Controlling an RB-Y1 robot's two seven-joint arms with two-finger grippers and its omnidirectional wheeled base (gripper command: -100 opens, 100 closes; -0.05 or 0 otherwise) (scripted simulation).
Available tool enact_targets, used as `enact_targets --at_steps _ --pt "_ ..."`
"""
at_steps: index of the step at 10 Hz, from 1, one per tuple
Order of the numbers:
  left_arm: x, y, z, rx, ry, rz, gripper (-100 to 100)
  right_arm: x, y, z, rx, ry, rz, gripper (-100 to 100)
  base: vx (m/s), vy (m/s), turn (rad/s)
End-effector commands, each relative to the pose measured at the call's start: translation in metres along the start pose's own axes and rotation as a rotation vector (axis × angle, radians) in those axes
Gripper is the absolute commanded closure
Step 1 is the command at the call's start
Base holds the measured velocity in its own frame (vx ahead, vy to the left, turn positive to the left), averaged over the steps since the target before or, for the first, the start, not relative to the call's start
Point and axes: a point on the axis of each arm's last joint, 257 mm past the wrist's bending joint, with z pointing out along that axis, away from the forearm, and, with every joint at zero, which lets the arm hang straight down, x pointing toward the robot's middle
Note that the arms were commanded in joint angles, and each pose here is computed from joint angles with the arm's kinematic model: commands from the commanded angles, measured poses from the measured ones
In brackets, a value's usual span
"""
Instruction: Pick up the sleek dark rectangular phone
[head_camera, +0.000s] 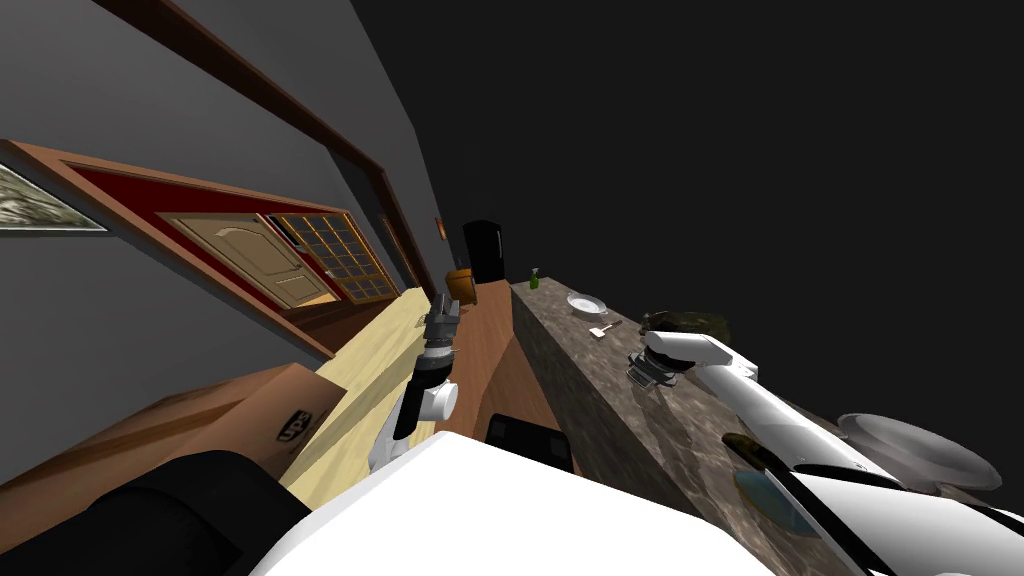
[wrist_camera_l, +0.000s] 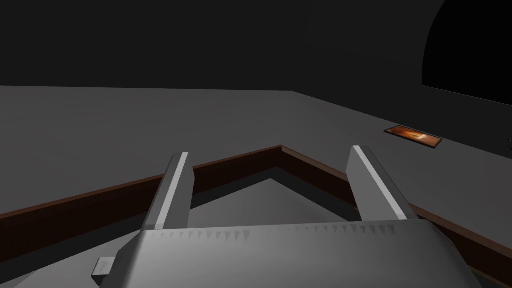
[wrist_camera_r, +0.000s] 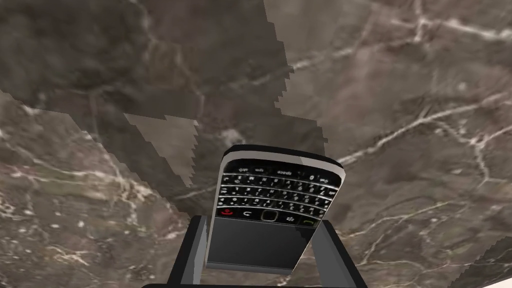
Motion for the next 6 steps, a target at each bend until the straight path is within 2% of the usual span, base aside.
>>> enact_targets --at_steps 1,2,3,4,5,6 --pt "0.0 0.0 0.0 0.0 0.0 0.0 0 0.0 0.0 0.0 0.0 0.0 0.0 100 0.0 0.0 0.0" --pt "0.0 0.0 0.0 0.0 0.0 0.0 0 0.0 0.0 0.0 0.0 0.0 -0.001 0 0.0 0.0 0.0" --pt "0.0 0.0 0.0 0.0 0.0 0.0 0 -0.007 0.002 -0.012 -0.004 0.0 -0.008 100 -0.009 0.036 -0.057" --pt "0.0 0.0 0.0 0.0 0.0 0.0 0 -0.009 0.002 -0.016 -0.004 0.001 -0.01 100 -0.011 0.051 -0.051" --pt "0.0 0.0 0.0 0.0 0.0 0.0 0 -0.007 0.003 -0.012 -0.005 -0.001 -0.008 100 -0.003 0.02 -0.01" --pt "0.0 0.0 0.0 0.0 0.0 0.0 0 -0.008 0.003 -0.013 -0.005 0.0 -0.008 0 0.0 0.0 0.0"
